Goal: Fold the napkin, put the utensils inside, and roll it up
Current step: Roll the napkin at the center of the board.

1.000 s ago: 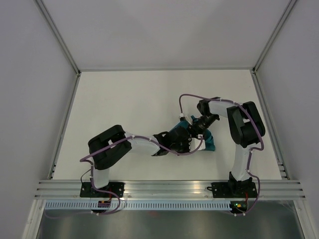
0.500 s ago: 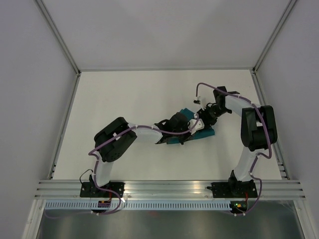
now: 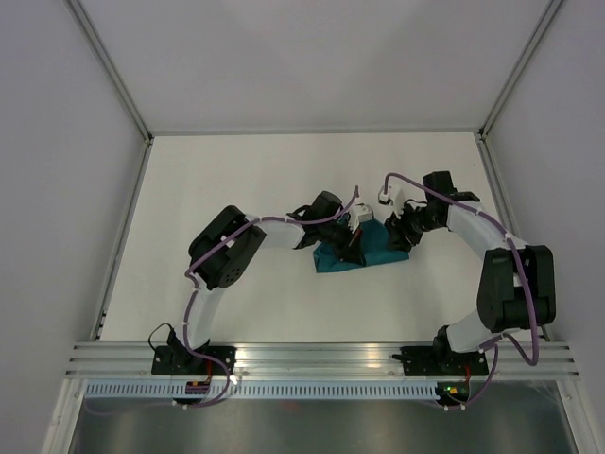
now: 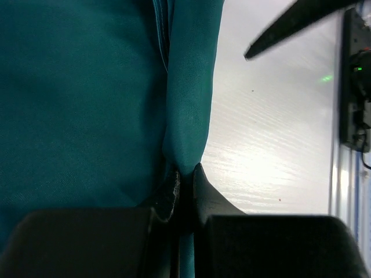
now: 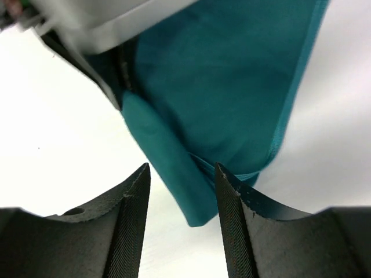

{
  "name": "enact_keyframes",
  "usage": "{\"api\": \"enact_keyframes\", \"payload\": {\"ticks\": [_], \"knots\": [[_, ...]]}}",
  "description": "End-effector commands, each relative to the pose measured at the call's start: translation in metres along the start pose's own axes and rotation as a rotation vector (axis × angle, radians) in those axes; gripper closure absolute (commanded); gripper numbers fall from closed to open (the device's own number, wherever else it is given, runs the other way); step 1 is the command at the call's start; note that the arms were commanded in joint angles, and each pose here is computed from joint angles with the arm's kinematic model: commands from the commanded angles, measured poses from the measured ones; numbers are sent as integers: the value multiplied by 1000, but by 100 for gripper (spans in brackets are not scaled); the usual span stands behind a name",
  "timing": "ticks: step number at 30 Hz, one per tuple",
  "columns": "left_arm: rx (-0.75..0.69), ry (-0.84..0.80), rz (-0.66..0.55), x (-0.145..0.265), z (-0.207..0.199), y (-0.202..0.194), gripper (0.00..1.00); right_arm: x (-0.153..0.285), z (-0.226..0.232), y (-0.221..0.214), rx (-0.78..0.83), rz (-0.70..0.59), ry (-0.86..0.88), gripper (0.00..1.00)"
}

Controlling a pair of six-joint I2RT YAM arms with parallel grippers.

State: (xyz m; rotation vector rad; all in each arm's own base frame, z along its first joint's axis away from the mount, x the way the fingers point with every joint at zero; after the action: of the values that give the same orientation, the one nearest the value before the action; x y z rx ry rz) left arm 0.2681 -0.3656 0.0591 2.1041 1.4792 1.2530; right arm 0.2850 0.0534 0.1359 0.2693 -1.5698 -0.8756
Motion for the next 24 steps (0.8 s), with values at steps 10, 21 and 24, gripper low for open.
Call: {"api": "enact_keyframes", "payload": {"ticks": [10,21,24], "knots": [[485,-3,325,-2,23,-77,98,-25,59,18,483,-48,-177,38],[553,-4,334,-2,26,-68,98,-55,85,5,607,38,-180,38],[561,-6,338,-2,27,-66,98,-63,89,-3,618,57,-182,38]]}}
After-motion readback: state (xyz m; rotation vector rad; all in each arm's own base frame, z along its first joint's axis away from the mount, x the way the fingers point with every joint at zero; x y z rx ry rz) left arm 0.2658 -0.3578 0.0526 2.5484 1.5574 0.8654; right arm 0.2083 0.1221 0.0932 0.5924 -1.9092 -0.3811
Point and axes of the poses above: each gripper's point midway between its finger pads, its own x axis back along the fingers, its own z axis along the line the jaws close on, y = z × x, the point moved 8 cm from there along x, back along the fingers, and after that the axes turned 9 degrees about x, right-handed, at the moved point
